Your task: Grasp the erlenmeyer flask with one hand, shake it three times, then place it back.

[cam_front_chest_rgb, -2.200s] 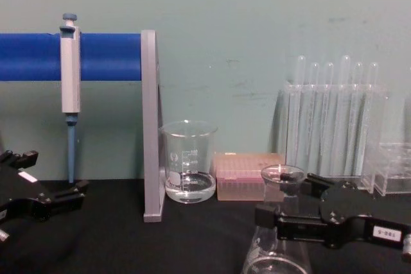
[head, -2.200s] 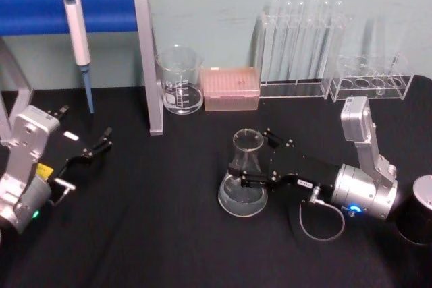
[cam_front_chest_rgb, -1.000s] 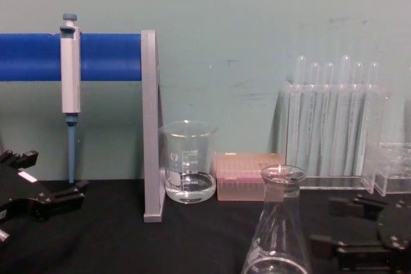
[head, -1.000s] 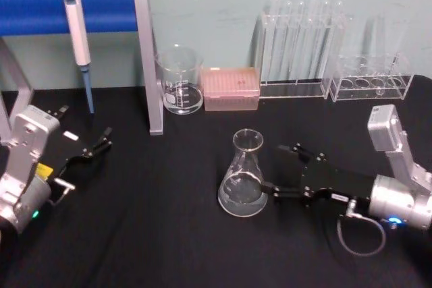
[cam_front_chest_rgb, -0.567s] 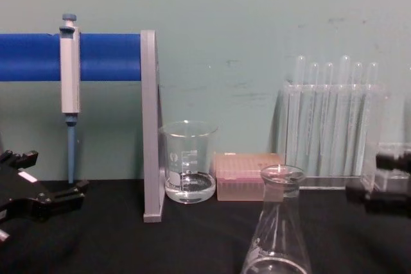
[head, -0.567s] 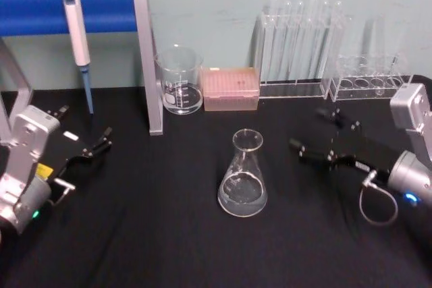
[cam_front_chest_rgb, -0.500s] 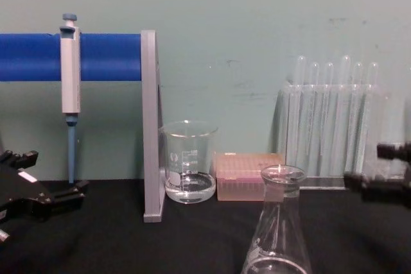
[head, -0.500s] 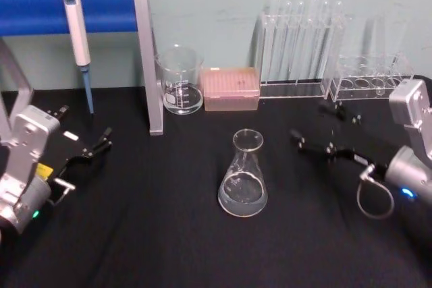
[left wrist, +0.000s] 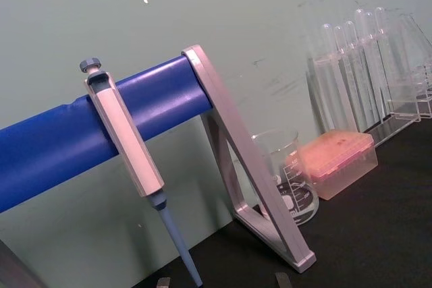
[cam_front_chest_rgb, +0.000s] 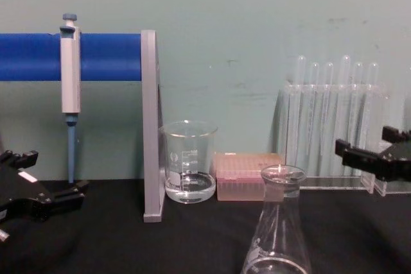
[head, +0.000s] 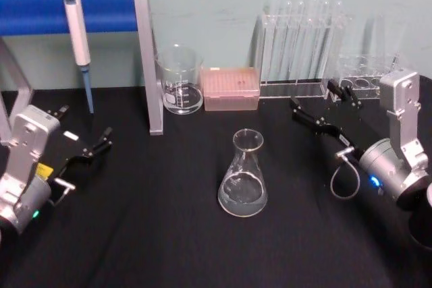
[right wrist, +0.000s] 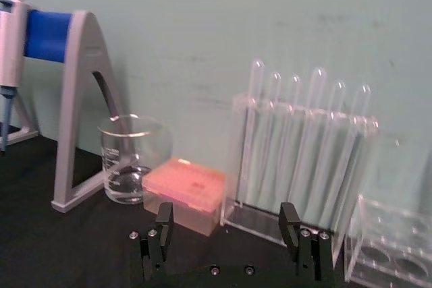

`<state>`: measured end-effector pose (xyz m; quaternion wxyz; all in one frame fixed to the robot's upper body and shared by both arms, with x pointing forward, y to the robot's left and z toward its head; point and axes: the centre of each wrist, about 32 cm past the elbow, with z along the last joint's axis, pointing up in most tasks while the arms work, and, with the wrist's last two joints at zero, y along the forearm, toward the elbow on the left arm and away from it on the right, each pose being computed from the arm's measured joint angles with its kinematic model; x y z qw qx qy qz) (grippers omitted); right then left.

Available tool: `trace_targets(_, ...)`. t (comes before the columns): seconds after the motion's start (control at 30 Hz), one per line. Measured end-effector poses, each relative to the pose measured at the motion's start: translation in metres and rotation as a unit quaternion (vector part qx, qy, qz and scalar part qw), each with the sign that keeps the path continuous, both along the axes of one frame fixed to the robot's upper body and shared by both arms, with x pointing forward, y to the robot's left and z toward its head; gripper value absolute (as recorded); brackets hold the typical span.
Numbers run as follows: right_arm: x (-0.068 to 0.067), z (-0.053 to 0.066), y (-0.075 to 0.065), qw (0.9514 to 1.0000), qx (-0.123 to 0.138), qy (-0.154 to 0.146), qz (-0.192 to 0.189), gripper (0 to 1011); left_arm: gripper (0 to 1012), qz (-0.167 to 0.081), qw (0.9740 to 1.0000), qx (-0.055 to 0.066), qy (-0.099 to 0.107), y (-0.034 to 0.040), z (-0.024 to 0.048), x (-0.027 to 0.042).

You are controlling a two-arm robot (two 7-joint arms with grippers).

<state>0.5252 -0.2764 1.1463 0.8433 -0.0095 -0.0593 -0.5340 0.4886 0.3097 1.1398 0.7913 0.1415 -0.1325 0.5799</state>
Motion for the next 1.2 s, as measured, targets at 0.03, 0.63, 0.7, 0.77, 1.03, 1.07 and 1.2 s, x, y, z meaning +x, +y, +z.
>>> trace_targets(0.03,0.000,-0.002,0.000,1.0000,0.002,0.004,-0.003,1000,1001,0.000,1.0000,0.000,0.000,0.0000,0.0000,0.0000)
trace_targets(0.63,0.002,-0.024,-0.001,0.9972,0.004,0.072,-0.018,1000,1001,0.000,1.0000,0.000,0.000,0.0000,0.0000,0.0000)
trace_targets(0.7,0.003,-0.024,-0.001,0.9971,0.004,0.074,-0.017,1000,1001,0.000,1.0000,0.000,0.000,0.0000,0.0000,0.0000)
trace_targets(0.77,0.003,-0.024,-0.001,0.9970,0.004,0.075,-0.016,1000,1001,0.000,1.0000,0.000,0.000,0.0000,0.0000,0.0000)
trace_targets(1.03,0.003,-0.023,-0.001,0.9969,0.006,0.077,-0.013,1000,1001,0.000,1.0000,0.000,0.000,0.0000,0.0000,0.0000)
trace_targets(1.07,0.003,-0.023,-0.001,0.9969,0.006,0.077,-0.013,1000,1001,0.000,1.0000,0.000,0.000,0.0000,0.0000,0.0000)
trace_targets(1.2,0.003,-0.023,-0.001,0.9970,0.005,0.077,-0.013,1000,1001,0.000,1.0000,0.000,0.000,0.0000,0.0000,0.0000)
